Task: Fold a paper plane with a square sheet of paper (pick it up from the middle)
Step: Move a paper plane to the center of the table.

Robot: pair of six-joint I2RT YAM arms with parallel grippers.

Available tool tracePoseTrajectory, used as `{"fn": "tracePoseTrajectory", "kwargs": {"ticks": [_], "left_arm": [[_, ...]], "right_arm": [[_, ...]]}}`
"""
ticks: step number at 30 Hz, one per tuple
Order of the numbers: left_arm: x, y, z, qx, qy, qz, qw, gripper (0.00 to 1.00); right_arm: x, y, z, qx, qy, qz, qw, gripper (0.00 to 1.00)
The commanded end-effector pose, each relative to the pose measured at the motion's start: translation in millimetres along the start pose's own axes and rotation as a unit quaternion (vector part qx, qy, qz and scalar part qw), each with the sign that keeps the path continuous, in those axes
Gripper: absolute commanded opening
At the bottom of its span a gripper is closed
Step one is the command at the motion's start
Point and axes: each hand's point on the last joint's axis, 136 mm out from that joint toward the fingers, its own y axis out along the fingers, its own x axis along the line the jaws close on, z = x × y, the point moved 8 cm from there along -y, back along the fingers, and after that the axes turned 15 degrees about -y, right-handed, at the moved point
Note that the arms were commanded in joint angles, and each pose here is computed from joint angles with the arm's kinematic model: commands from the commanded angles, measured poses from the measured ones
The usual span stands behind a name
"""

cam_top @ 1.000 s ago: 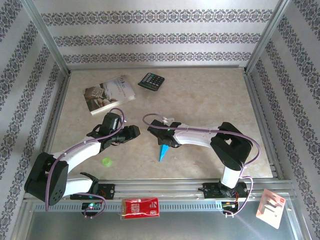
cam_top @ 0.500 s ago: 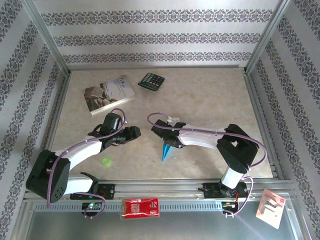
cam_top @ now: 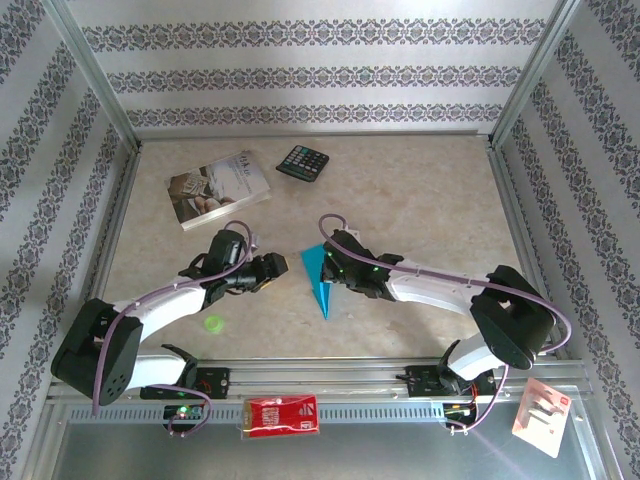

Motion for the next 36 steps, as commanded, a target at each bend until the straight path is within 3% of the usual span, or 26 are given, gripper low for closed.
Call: {"fn": "tracePoseTrajectory", "kwargs": {"ticks": [1,13,20,28,36], "left_arm": [[-1.1,3.1,8.1,-0.004,-0.001,0.000,1.000,0.61],[-14.2,46.6,33.4,0.078,0.032,-0.025,0.996,0.61],[-25.1,68.2,36.7,0.120,0.033,-0.002,0.992,0.55],[-42.4,67.3,40.3,0.117,0.068,0.014,0.991,0.60],[-44.7,83.9,40.3,0.125,0.092,-0.044,0.987,0.59]], "right_arm": [[-8.0,11.0,6.9,0.001,0.038,-0.045,0.998,0.00],[-37.8,20.4,34.3,0.018,0.076,-0.038,0.996,0.00],[-45.2,18.2,39.7,0.019,0.083,-0.034,0.996,0.00],[-47.0,18.2,40.6,0.018,0.085,-0.035,0.996,0.00],[-47.4,21.5,42.7,0.018,0.089,-0.040,0.995,0.00]]}}
